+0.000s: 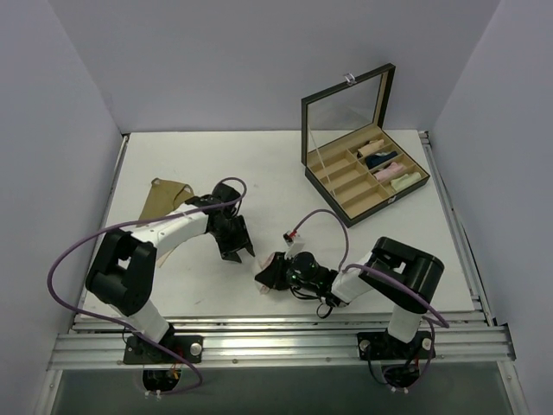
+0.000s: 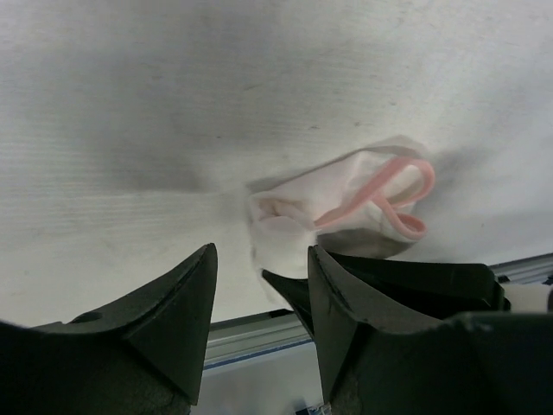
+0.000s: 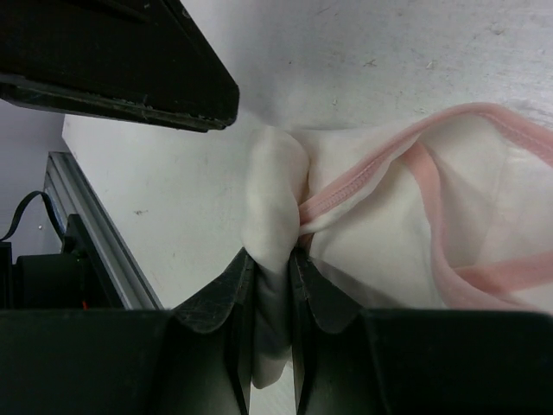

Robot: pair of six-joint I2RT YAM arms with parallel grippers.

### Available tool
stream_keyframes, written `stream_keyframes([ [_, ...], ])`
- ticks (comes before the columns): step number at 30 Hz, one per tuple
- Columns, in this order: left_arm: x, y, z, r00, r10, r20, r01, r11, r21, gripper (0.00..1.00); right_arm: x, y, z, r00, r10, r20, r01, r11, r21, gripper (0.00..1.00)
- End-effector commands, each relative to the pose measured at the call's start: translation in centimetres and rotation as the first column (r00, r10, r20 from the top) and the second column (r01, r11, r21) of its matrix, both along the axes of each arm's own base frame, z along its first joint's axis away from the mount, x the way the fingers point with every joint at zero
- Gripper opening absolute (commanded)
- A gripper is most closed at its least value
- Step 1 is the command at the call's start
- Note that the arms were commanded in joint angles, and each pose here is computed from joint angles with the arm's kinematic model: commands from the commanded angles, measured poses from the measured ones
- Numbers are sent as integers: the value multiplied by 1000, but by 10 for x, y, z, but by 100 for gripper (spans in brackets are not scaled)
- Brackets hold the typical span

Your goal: Roll the underwear

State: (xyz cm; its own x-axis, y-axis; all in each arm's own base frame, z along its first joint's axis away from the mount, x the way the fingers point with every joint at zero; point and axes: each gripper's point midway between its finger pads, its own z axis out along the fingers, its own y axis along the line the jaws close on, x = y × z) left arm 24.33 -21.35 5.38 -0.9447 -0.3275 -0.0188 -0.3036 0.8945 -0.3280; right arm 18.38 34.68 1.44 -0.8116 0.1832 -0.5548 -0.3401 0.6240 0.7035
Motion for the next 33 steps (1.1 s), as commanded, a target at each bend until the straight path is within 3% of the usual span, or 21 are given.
stream_keyframes([
  [1, 12, -26, 12, 995, -43, 92, 54, 992, -111, 54, -23, -36, -60, 991, 14, -132, -38, 983, -179, 5],
  [18, -5, -37, -26, 995, -74, 62, 81, 991, -106, 53, -20, -39, -65, 988, 4, -154, -31, 985, -170, 6],
  [21, -7, -41, -36, 996, -85, 34, 88, 992, -92, 45, -20, -39, -65, 987, 0, -162, -31, 982, -187, 12],
  [22, -9, -40, -39, 996, -90, 21, 92, 992, -87, 33, -17, -41, -66, 988, -8, -156, -25, 978, -209, 15],
  [25, -16, -37, -41, 995, -102, 4, 102, 993, -59, 20, -12, -48, -57, 989, -19, -143, -23, 958, -287, 28],
  [29, -17, -29, -38, 994, -107, 6, 107, 994, 0, 13, 3, -65, -26, 998, -35, -55, 9, 906, -423, 37],
  [33, -17, -22, -35, 994, -108, -12, 108, 992, 64, 12, 22, -69, 15, 998, -38, 54, 59, 879, -473, 41],
])
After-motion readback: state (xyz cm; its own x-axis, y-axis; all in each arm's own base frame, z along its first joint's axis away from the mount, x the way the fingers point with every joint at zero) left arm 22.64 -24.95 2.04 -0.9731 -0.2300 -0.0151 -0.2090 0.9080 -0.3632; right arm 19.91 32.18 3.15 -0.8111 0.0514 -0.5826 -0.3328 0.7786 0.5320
